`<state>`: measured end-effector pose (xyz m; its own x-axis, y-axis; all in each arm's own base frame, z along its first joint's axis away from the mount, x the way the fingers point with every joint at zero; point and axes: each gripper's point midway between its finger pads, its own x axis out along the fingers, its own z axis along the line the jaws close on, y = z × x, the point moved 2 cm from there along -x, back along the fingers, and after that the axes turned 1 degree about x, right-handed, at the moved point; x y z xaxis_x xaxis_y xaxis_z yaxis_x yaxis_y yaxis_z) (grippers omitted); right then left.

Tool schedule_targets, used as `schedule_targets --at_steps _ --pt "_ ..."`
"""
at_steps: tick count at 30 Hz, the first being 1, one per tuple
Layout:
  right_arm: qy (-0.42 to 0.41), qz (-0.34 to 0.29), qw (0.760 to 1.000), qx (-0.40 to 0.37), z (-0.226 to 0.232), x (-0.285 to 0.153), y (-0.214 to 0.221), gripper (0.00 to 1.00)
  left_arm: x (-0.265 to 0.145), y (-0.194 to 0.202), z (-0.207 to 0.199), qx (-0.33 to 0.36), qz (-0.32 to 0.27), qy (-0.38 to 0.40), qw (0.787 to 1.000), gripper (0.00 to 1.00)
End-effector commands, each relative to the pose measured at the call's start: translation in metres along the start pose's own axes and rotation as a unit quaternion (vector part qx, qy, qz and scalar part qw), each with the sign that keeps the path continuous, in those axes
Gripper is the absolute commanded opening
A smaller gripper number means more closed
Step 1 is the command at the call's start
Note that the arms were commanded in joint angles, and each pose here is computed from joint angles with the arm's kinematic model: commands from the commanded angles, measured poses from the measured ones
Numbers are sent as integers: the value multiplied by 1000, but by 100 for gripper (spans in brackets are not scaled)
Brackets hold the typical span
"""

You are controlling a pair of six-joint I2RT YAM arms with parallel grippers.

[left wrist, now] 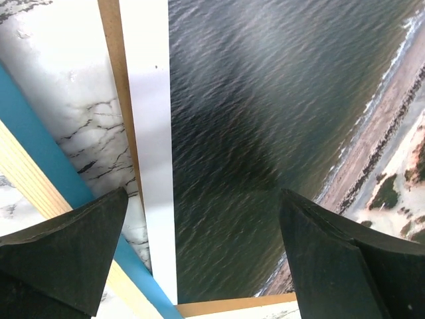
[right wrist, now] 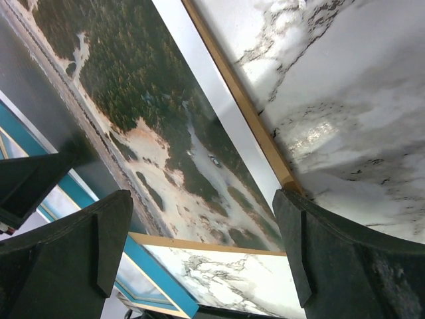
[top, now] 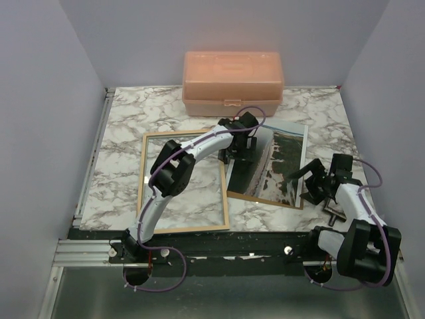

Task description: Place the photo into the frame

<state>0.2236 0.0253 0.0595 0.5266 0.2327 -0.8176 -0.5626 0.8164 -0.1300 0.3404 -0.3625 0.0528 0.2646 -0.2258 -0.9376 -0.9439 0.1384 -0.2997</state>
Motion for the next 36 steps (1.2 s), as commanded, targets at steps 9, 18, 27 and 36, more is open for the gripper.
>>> schedule_targets --at_steps 9,18,27,36 --pt "15 -7 1000 -10 -3 6 -8 97 -41 25 -40 -3 13 150 989 91" --pt "12 -10 1000 -17 2 5 -14 97 -58 44 -52 -2 -2 145 989 90" --pt "8 4 1000 -19 0 9 -9 97 -66 44 -54 3 -13 153 988 91" --pt "4 11 1000 -26 -1 10 -6 97 -42 58 -40 -34 18 144 989 87"
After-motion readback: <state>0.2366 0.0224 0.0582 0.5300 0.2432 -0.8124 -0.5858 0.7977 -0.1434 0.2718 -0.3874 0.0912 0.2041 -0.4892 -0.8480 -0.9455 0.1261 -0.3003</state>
